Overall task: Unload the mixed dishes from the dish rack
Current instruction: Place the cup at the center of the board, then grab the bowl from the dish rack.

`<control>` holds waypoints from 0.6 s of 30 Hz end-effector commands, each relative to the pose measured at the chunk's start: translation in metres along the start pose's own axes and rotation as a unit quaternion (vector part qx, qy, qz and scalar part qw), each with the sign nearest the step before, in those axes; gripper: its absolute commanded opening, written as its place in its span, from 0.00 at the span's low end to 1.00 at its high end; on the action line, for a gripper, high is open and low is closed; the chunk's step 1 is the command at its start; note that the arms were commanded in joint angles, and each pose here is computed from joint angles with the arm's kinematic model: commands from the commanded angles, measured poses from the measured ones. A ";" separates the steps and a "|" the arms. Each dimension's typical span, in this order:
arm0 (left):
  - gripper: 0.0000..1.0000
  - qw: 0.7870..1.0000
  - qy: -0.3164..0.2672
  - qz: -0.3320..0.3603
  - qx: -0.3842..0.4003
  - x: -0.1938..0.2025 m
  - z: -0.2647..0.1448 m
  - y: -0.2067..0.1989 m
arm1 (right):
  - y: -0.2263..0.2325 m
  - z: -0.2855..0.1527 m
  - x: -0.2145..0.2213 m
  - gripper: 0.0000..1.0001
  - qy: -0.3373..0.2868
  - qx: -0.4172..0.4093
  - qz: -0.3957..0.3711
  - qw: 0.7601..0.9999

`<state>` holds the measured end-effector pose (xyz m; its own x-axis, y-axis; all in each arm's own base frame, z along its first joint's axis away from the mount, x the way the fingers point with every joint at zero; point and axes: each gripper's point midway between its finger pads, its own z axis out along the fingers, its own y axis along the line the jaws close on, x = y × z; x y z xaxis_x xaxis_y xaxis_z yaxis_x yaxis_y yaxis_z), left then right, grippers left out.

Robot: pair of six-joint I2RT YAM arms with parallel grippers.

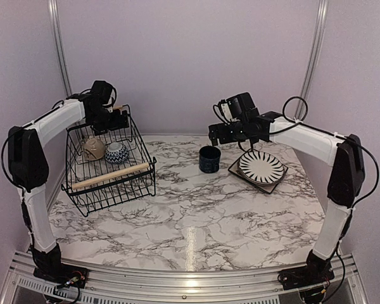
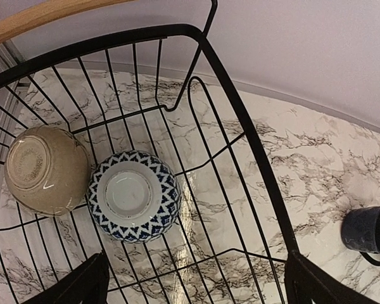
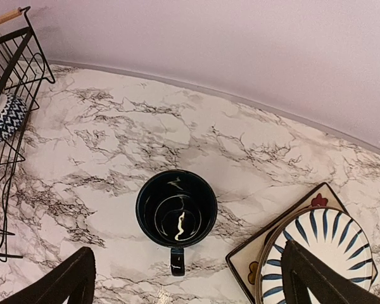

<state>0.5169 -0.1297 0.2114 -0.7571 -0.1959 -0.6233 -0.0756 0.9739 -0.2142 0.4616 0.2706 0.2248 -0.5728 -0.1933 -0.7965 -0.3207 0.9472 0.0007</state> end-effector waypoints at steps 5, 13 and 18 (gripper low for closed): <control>0.99 0.997 0.042 0.000 -0.061 0.011 0.041 0.030 | -0.033 -0.044 -0.039 0.98 -0.102 0.066 0.067 0.990; 0.99 0.995 0.071 -0.015 -0.069 0.024 0.070 0.048 | -0.051 -0.095 -0.056 0.99 -0.201 0.066 0.093 0.973; 0.99 0.994 0.091 -0.031 -0.059 0.031 0.091 0.053 | -0.059 -0.079 -0.049 0.98 -0.146 0.051 0.099 0.983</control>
<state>0.5442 -0.0962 0.1248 -0.8347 -0.2243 -0.5030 -0.1844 0.9744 -0.1285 0.4363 0.2122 0.3110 -0.3336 0.0290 -0.9423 -0.1576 0.9838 0.0861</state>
